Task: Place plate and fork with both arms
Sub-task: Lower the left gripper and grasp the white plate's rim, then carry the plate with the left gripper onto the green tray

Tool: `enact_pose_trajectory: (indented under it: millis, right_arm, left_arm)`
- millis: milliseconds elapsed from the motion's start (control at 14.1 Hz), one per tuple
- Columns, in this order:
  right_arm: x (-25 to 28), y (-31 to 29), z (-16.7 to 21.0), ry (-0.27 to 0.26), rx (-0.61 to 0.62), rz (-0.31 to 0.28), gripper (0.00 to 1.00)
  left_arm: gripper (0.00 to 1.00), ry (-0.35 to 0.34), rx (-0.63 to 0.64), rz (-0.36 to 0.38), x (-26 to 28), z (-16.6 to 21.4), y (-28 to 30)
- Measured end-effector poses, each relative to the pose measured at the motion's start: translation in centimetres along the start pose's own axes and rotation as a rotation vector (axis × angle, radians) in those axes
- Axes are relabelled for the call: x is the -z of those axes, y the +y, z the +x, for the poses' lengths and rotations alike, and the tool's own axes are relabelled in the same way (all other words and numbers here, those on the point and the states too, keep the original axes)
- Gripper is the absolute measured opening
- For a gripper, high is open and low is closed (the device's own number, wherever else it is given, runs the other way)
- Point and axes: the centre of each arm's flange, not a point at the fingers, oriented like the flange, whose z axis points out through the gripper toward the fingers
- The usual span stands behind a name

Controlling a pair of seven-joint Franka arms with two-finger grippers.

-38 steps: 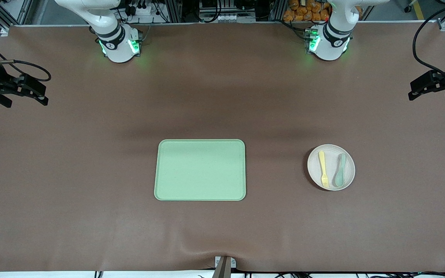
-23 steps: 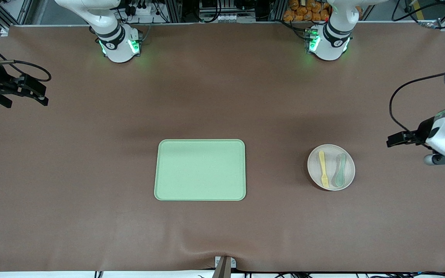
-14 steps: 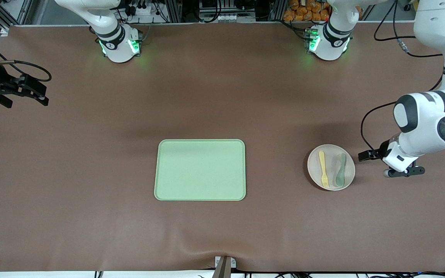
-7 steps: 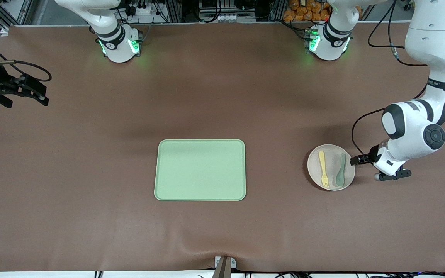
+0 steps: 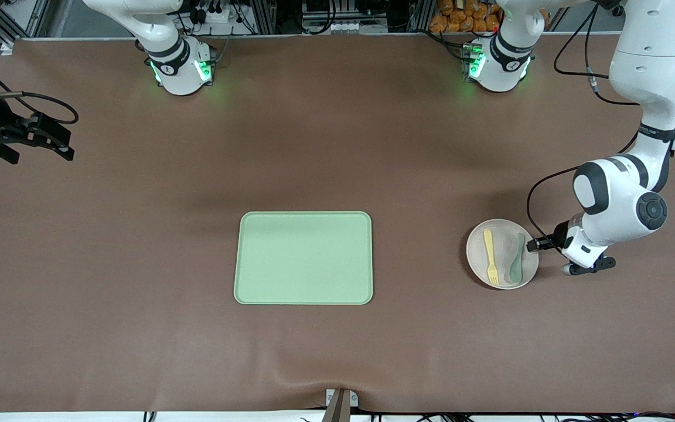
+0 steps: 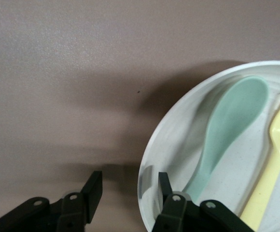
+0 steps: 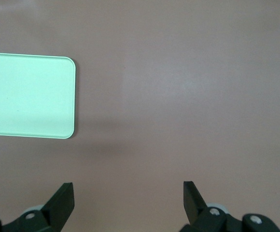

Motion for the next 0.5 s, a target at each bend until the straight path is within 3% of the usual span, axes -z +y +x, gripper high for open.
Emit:
enact_pose_trajectory:
  millis: [284, 498]
  right_arm:
    - [-0.01, 0.0, 0.0, 0.0, 0.0, 0.0, 1.0]
    - [-0.02, 0.01, 0.0, 0.0, 0.0, 0.0, 1.0]
  left_arm:
    - [0.07, -0.002, 0.047, -0.043, -0.13, -0.02, 0.04]
    - [0.06, -0.001, 0.083, -0.092, -0.07, -0.09, 0.82]
